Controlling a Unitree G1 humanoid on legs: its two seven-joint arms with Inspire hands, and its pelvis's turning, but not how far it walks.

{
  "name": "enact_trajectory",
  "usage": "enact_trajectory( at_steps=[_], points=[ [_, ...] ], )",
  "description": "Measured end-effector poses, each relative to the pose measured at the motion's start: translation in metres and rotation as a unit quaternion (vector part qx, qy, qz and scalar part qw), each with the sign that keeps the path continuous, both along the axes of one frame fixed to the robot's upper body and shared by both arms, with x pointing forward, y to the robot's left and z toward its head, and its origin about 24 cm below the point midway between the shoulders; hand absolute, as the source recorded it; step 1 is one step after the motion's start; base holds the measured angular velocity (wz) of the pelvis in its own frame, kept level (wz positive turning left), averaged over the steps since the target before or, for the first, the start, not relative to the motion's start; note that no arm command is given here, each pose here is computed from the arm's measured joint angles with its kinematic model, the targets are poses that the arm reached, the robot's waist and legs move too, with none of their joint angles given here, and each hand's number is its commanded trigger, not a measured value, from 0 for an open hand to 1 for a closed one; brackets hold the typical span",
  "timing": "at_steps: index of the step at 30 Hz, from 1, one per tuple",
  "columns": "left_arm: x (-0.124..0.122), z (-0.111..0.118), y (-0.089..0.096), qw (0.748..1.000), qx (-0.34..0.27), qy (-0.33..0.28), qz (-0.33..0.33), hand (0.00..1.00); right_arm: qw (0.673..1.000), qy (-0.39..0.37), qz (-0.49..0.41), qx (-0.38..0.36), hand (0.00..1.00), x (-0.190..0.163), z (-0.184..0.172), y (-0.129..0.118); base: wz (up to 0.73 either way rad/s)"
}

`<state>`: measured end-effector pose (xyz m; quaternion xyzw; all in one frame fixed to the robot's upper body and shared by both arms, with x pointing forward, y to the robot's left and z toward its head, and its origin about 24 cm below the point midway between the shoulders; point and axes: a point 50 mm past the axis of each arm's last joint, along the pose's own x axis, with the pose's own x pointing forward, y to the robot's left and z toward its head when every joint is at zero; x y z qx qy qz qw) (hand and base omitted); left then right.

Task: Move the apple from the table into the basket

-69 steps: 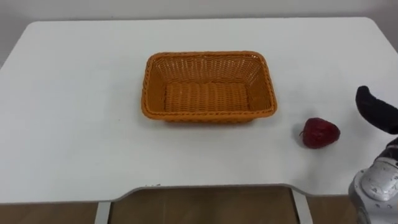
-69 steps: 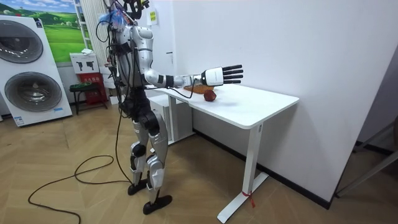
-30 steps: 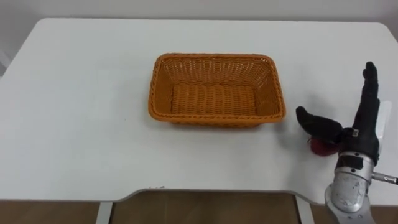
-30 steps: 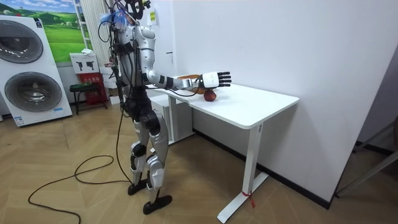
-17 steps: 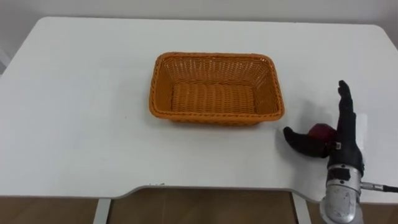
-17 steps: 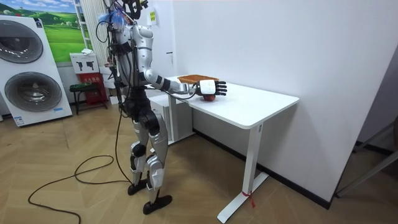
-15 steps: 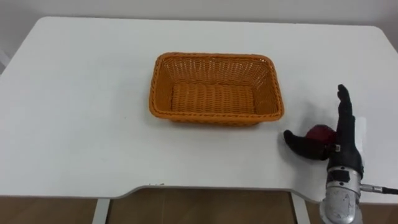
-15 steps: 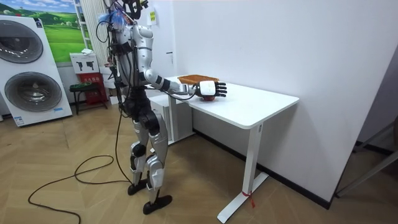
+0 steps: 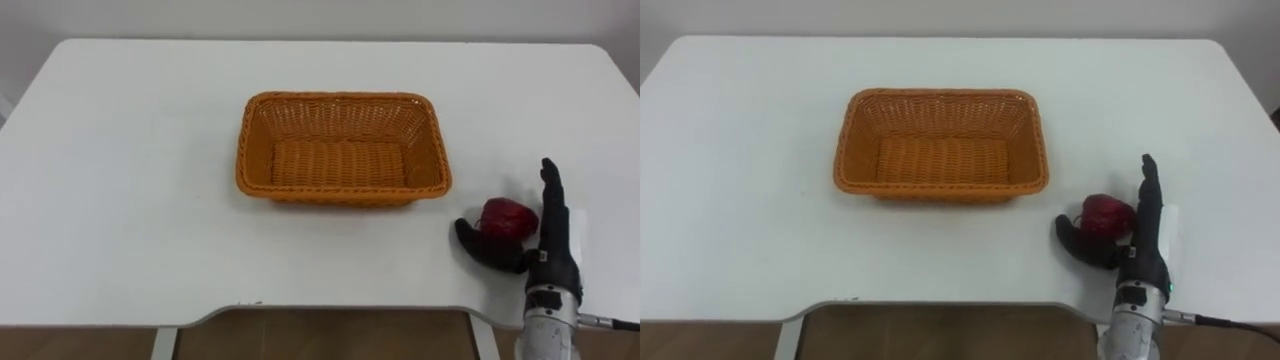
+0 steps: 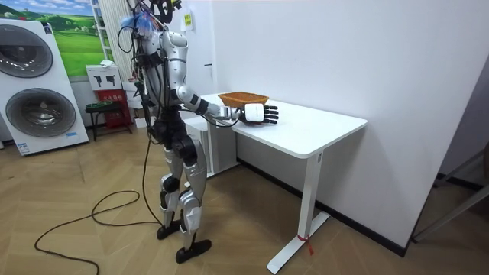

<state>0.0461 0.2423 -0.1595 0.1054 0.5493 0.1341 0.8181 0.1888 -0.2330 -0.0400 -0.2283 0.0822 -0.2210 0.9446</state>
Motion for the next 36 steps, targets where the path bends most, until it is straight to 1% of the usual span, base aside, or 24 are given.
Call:
enact_trajectory(
  at_steps=[4,8,11,19,30,33,36],
  points=[
    [-0.005,0.000,0.000,1.000,0.002,0.005,0.003,0.00,1.000,-0.004,-0.008,0.004,1.00,0.000,-0.002,0.003,0.00],
    [-0.010,-0.001,0.000,1.000,0.003,0.013,0.004,0.00,0.999,-0.005,-0.032,-0.021,1.00,-0.002,-0.004,-0.006,0.00],
    [-0.009,-0.001,0.000,1.000,0.003,0.012,0.004,0.00,0.998,-0.007,-0.048,-0.029,1.00,0.000,-0.003,-0.011,0.00],
    [-0.005,-0.001,0.000,1.000,0.003,0.008,0.003,0.00,0.997,-0.012,-0.064,-0.037,1.00,0.002,-0.002,-0.017,0.03],
    [-0.001,-0.001,0.000,1.000,0.001,0.003,0.001,0.00,0.997,-0.030,-0.058,-0.033,1.00,0.010,0.010,-0.012,-0.01],
    [0.001,-0.001,-0.001,1.000,0.000,0.002,-0.002,0.00,0.998,-0.043,-0.048,-0.015,1.00,0.015,0.018,-0.005,-0.05],
    [-0.001,-0.001,-0.001,1.000,0.000,0.005,-0.001,0.00,0.997,-0.073,-0.030,-0.007,1.00,0.022,0.031,0.002,-0.02]
  ],
)
